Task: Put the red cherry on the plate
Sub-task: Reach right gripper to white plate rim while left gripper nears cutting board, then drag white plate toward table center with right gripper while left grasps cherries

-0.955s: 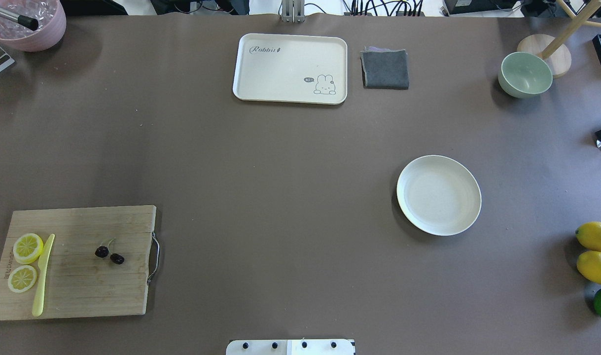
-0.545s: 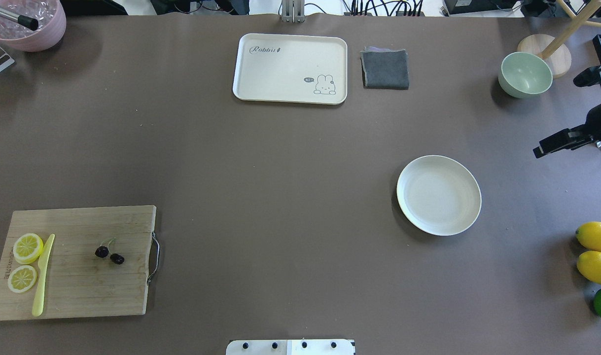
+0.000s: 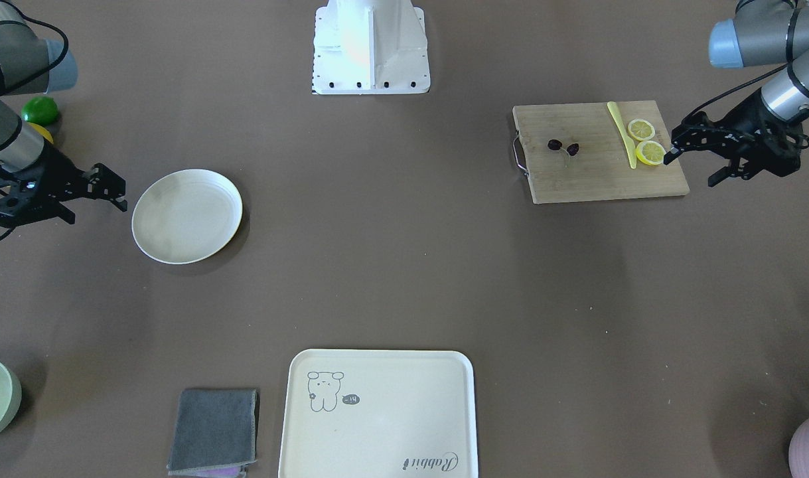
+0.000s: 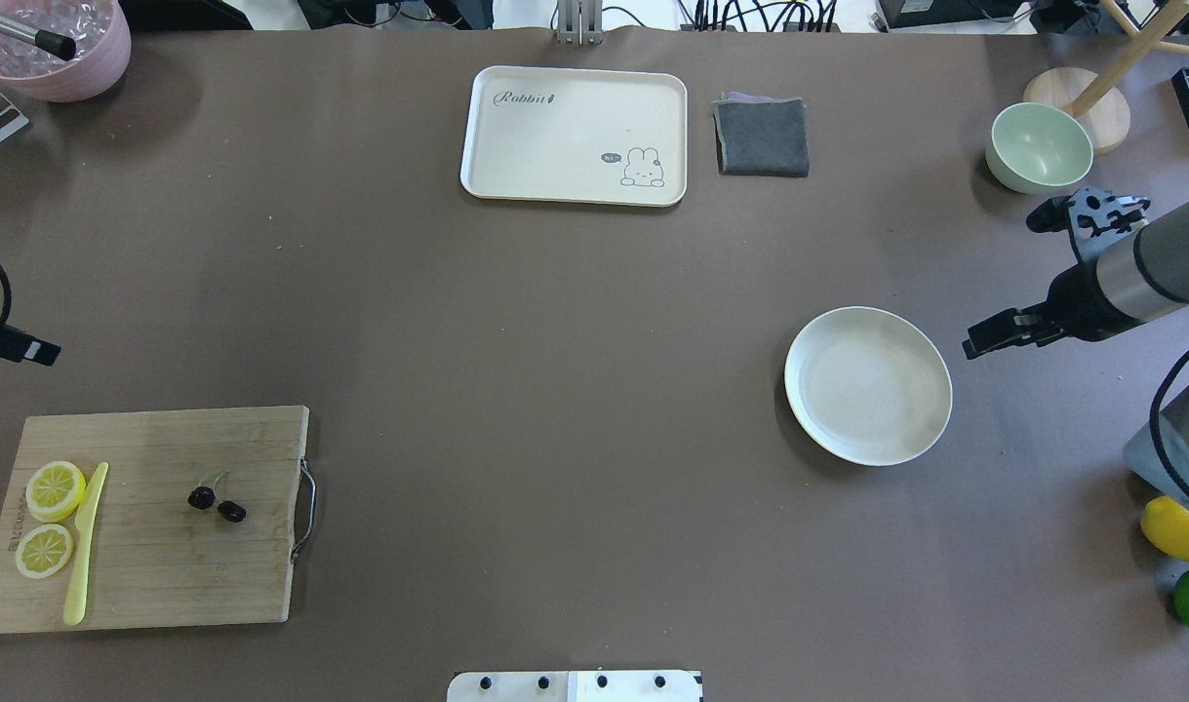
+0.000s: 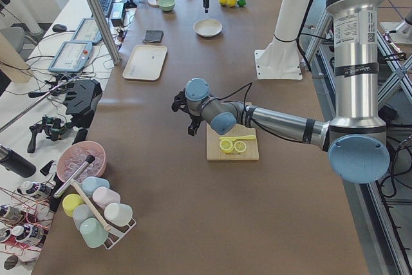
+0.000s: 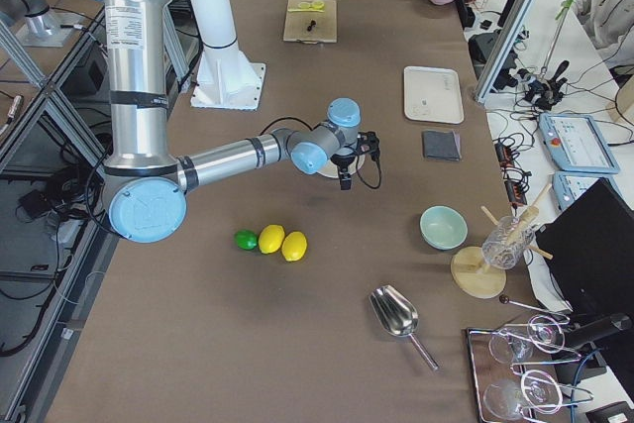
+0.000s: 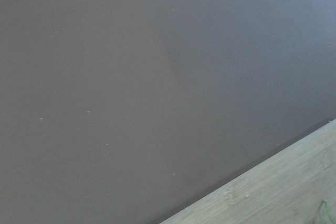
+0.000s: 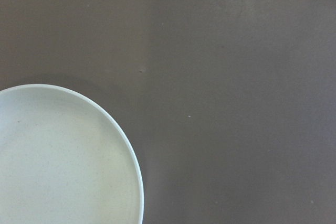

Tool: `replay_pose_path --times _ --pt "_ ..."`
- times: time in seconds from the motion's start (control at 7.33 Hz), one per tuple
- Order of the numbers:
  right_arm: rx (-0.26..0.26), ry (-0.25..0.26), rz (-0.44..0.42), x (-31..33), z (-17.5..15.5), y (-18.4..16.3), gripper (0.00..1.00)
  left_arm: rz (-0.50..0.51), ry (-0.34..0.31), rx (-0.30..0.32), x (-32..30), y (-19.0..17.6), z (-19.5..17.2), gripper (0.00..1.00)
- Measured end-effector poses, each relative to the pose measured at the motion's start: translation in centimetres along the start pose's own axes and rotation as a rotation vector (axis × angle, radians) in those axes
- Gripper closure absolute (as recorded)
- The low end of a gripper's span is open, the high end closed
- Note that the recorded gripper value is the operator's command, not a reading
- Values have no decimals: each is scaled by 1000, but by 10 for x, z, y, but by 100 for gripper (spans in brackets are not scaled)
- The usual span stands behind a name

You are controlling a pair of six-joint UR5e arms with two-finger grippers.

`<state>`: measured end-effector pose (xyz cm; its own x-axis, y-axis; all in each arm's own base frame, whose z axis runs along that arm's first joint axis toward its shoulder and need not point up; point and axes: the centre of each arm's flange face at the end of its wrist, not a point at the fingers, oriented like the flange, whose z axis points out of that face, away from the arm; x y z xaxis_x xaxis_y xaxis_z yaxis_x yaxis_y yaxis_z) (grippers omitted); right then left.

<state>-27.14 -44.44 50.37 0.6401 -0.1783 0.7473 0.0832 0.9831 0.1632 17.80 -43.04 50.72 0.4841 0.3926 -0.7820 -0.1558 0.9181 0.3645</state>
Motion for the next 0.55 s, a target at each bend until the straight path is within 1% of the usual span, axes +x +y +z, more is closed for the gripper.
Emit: replay_pose_path --times 0.14,0.27,0.41,0.55 --pt "-12 4 3 -7 13 4 20 -8 6 17 22 2 15 2" --pt "-22 6 7 -12 23 2 42 -38 20 13 42 5 31 2" --pt "-30 4 19 -19 31 -1 99 -59 35 2 60 8 41 3" --pt "-38 0 33 -26 37 -2 100 -78 51 -10 78 12 47 5"
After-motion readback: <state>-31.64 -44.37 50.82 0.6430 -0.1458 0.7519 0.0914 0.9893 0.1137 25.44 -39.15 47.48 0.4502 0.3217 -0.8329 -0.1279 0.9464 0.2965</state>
